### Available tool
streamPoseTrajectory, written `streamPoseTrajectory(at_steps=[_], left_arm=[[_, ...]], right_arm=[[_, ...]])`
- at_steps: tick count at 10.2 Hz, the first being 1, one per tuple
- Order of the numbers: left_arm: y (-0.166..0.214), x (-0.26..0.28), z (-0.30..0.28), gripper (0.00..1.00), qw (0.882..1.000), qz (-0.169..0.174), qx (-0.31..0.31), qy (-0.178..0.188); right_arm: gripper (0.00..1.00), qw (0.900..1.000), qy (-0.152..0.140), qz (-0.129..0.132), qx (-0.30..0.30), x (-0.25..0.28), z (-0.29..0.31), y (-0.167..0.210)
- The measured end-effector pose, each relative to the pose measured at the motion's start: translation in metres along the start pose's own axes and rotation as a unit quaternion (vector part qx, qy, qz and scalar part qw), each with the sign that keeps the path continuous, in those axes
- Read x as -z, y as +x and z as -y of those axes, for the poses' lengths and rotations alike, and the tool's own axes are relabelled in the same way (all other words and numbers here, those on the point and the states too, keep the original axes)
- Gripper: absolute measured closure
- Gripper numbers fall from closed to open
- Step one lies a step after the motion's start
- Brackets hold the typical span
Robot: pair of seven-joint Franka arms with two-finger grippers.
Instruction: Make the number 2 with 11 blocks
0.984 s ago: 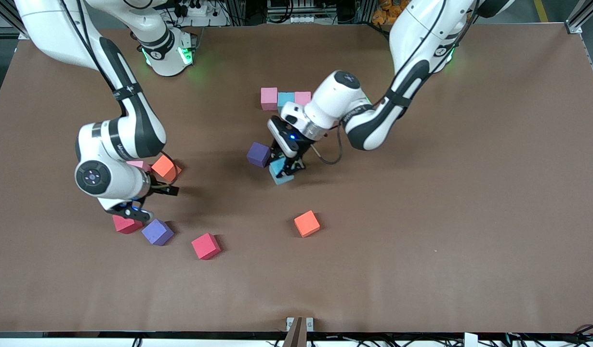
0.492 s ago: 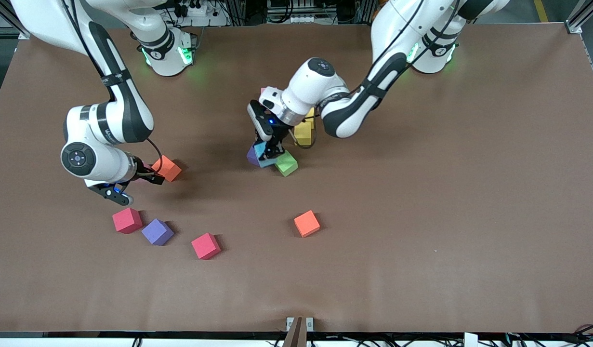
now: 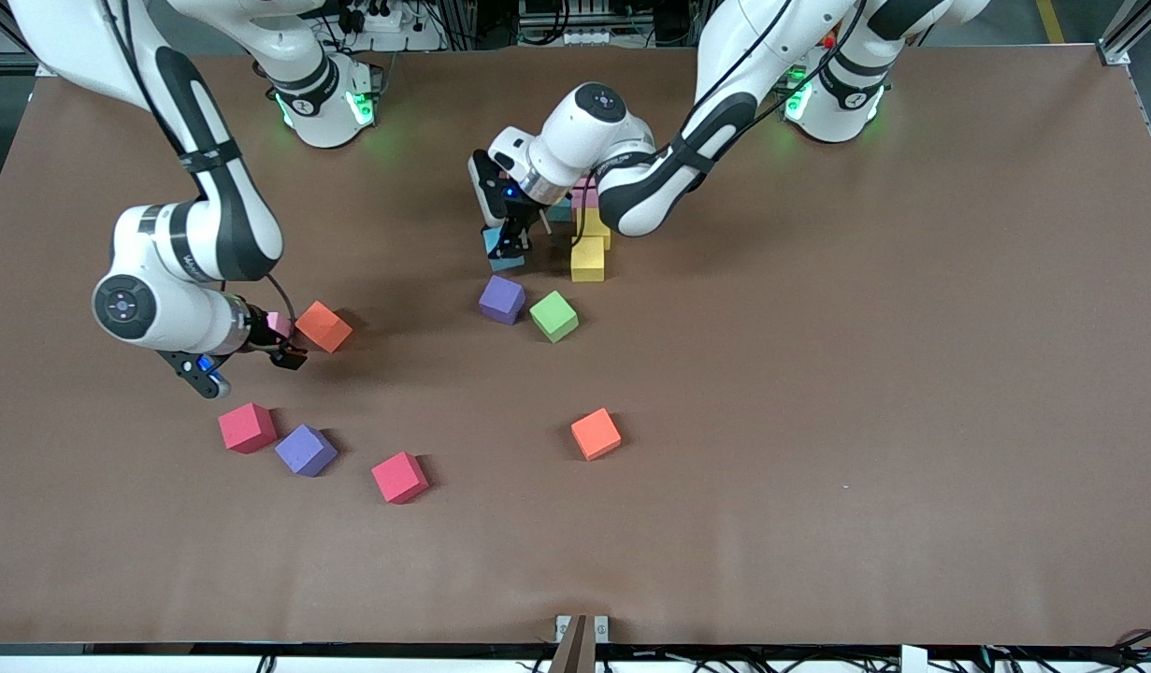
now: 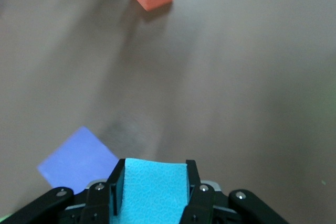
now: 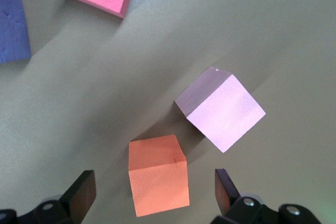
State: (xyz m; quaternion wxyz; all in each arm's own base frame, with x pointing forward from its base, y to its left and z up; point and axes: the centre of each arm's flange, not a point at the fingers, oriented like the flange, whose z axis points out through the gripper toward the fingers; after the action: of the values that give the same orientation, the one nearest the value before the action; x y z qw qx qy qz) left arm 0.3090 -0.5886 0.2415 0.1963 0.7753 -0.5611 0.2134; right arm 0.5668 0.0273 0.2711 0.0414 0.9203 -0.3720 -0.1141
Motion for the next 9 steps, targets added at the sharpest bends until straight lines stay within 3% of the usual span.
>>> streamPoseTrajectory(at_steps=[4,7,9], left_arm=[[-0.023,0.005,-0.004,0.52,0.999,0.033,-0.002,-0.002],[-0.025,0.015,0.0,0.52,0.997,0.072,-0.007,0.004],[-0.028,0.017,0.011,0.52,0.996,0.079,-0.028,0.008]], right_arm=[[0.0,1.0,0.014,0.015,-0.01,0.0,0.004,-0.004],[0.0,1.0,0.025,0.008,0.017,0.003,0.027,-0.026],[0.0,0.999,0.032,0.002,0.021,0.008,0.033,-0.028]])
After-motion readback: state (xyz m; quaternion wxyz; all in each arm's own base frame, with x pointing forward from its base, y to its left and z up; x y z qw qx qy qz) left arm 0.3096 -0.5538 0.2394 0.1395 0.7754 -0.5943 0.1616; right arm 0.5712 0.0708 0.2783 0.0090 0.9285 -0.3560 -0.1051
